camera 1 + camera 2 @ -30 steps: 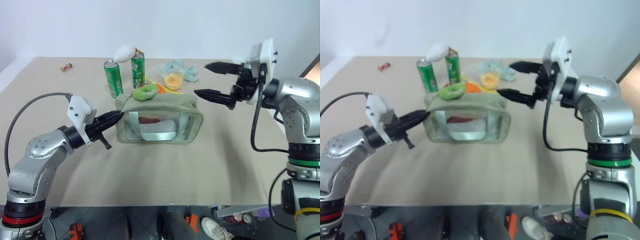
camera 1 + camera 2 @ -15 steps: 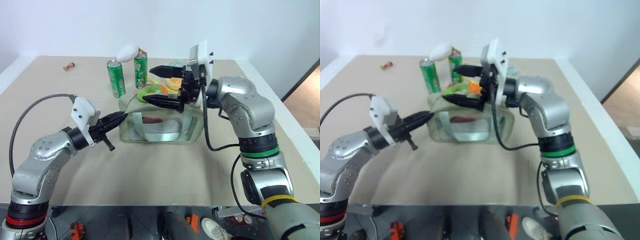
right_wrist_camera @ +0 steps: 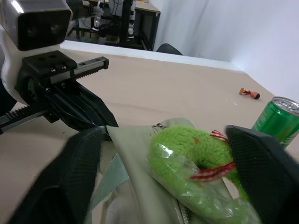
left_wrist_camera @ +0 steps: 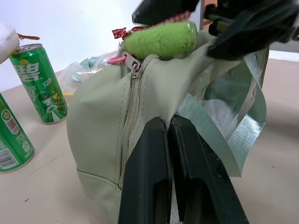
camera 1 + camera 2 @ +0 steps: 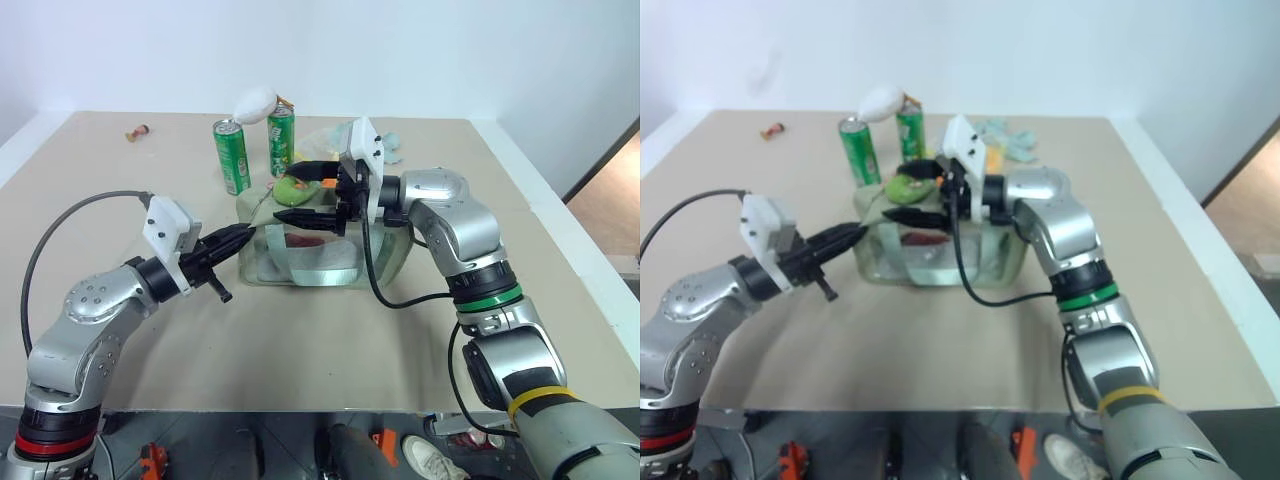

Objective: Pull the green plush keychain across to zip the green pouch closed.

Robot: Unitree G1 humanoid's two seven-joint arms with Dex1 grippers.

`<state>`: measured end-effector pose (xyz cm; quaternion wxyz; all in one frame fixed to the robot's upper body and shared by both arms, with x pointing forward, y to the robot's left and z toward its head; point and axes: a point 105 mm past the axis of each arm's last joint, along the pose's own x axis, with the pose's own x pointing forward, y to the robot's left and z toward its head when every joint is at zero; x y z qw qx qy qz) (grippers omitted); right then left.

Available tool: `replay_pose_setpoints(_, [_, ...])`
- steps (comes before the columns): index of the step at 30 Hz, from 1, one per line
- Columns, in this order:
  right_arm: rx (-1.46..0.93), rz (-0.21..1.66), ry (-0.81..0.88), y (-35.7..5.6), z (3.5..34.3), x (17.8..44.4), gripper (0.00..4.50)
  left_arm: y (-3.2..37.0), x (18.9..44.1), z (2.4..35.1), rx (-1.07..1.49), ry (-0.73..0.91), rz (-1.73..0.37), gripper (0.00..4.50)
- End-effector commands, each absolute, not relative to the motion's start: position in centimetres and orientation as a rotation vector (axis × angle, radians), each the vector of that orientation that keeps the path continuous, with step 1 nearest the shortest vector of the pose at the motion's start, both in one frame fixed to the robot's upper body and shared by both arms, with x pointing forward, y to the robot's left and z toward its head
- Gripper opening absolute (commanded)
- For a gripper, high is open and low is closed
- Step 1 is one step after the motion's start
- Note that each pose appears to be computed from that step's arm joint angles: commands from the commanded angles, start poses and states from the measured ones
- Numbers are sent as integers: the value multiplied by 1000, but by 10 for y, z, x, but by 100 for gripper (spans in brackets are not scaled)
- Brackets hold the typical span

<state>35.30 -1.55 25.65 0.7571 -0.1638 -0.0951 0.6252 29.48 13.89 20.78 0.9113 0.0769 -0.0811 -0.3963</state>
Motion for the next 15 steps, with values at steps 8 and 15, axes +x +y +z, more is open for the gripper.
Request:
replay_pose_setpoints(8, [-426, 1358, -233, -18, 264, 354, 18, 132, 294, 207, 168, -160, -844, 0])
replay_pose_setpoints(15, [-463, 1358, -231, -23, 261, 353, 4, 132, 295, 208, 174, -160, -845, 0])
